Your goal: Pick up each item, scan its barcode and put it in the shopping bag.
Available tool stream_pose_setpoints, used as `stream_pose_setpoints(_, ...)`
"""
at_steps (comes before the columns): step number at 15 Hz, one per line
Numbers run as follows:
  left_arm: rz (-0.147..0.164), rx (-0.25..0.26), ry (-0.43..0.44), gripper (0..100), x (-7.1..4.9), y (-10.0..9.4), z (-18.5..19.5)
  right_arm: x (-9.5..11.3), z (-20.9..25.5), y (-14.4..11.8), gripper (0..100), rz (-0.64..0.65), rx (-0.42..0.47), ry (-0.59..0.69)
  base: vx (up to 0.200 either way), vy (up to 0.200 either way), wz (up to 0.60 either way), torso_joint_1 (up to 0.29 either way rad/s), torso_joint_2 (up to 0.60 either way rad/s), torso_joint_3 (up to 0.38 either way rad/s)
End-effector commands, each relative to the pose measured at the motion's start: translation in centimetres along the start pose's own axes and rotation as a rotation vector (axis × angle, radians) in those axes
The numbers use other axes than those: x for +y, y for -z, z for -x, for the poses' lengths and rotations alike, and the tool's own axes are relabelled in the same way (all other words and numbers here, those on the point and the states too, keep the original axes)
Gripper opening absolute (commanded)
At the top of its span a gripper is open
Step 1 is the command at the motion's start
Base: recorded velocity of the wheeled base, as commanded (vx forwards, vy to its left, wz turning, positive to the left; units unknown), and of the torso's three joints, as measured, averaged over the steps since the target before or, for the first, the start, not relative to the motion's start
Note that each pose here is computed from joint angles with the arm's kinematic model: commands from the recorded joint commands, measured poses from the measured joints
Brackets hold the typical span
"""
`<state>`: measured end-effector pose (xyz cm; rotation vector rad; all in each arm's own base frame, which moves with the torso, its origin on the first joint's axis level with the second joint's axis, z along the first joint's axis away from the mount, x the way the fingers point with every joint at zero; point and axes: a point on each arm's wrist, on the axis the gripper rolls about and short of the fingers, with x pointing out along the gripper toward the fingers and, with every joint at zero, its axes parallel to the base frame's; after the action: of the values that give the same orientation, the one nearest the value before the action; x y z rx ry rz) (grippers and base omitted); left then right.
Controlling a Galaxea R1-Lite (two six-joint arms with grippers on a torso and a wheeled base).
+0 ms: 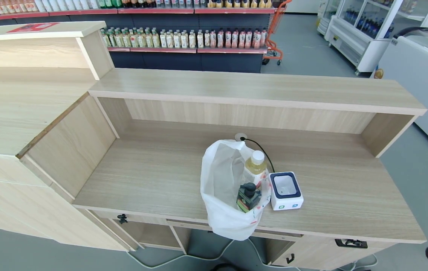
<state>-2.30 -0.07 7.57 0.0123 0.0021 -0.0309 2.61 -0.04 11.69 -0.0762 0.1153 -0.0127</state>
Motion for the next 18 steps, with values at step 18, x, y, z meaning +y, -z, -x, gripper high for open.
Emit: stream_pose_setpoints(18,-0.001,0.001,0.000,0,0.00,-0.02,0.00,0.16,4.52,3.80,100,-0.026,-0.198,0.040,0.000,0.000,0.00,0.000,0.00,0.000)
